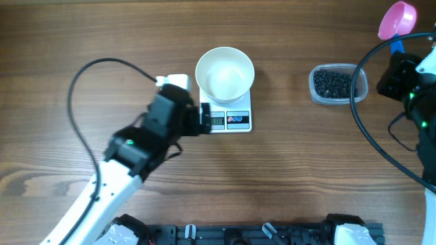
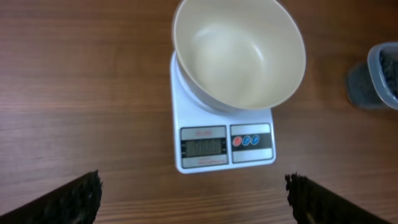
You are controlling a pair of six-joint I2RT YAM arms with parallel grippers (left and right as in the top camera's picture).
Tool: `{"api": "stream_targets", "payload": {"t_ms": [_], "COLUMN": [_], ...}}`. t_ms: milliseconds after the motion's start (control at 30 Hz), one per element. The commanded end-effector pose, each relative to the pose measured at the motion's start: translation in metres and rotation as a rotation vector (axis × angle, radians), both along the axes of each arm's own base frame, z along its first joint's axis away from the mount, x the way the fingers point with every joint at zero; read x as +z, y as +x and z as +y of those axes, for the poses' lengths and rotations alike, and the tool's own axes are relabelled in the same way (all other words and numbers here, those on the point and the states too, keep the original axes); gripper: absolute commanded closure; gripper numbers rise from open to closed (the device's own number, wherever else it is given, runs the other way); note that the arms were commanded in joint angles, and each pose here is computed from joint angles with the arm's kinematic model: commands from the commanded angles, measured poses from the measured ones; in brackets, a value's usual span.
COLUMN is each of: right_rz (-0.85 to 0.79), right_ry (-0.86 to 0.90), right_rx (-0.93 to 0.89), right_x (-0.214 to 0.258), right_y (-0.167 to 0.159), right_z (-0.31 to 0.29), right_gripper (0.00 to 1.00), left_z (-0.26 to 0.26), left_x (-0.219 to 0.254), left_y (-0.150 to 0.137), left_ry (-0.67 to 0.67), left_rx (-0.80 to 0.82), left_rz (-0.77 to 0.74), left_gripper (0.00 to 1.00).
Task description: Scoop item into bowl and weigh 150g on scale
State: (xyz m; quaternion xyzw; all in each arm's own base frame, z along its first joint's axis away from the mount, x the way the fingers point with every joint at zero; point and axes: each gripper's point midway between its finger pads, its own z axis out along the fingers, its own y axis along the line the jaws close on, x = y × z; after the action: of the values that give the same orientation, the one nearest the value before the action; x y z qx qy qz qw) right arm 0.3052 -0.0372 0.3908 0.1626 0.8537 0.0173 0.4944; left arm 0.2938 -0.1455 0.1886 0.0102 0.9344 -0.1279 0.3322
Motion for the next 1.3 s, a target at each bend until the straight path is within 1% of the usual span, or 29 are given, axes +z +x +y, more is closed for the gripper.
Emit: {"api": "stream_targets", "payload": {"t_ms": [0, 100, 200, 367, 733, 833, 967, 1133, 1267], "right_rz": [-0.014, -0.014, -0.014, -0.015, -0.063, -0.067, -0.074, -0.091, -0.113], "right_ry": [-0.036, -0.036, -0.037, -0.096, -0.155, -0.223, -0.224, -0.123, 0.007], "right_rx": [0.026, 0.025, 0.026, 0.042, 0.067, 0.095, 0.067, 0.013, -0.055], "right_x": [0.008, 0.008, 0.008, 0.01, 0.015, 0.018, 0.02, 0.02, 0.02], "right_y": [0.0, -0.001, 0.0, 0.003, 0.042, 0.044, 0.044, 0.044, 0.044], "right_z": [0.0, 0.0, 0.0, -0.003, -0.007, -0.008, -0.012, -0.012, -0.012], "right_gripper": [0.96, 0.96, 0.96, 0.96, 0.96, 0.96, 0.96, 0.96, 0.96], "left_z": [0.016, 0.049, 0.06, 0.061, 0.061, 0.061, 0.061, 0.061, 0.061], "left_x": [-0.005, -0.014, -0.016, -0.017, -0.017, -0.017, -0.017, -0.017, -0.017], "left_y": [-0.011, -0.007, -0.004, -0.004, -0.003, -0.004, -0.003, -0.003, -0.004], "left_ry": [-0.049, -0.013, -0.012, -0.013, -0.012, -0.012, -0.012, -0.013, -0.013], "left_rx": [-0.076, 0.034, 0.072, 0.075, 0.075, 0.074, 0.074, 0.075, 0.075], "left_rz": [0.081, 0.119, 0.13, 0.131, 0.131, 0.131, 0.131, 0.131, 0.131], "left_gripper": [0.0, 0.0, 0.0, 0.0, 0.0, 0.0, 0.0, 0.0, 0.0]}}
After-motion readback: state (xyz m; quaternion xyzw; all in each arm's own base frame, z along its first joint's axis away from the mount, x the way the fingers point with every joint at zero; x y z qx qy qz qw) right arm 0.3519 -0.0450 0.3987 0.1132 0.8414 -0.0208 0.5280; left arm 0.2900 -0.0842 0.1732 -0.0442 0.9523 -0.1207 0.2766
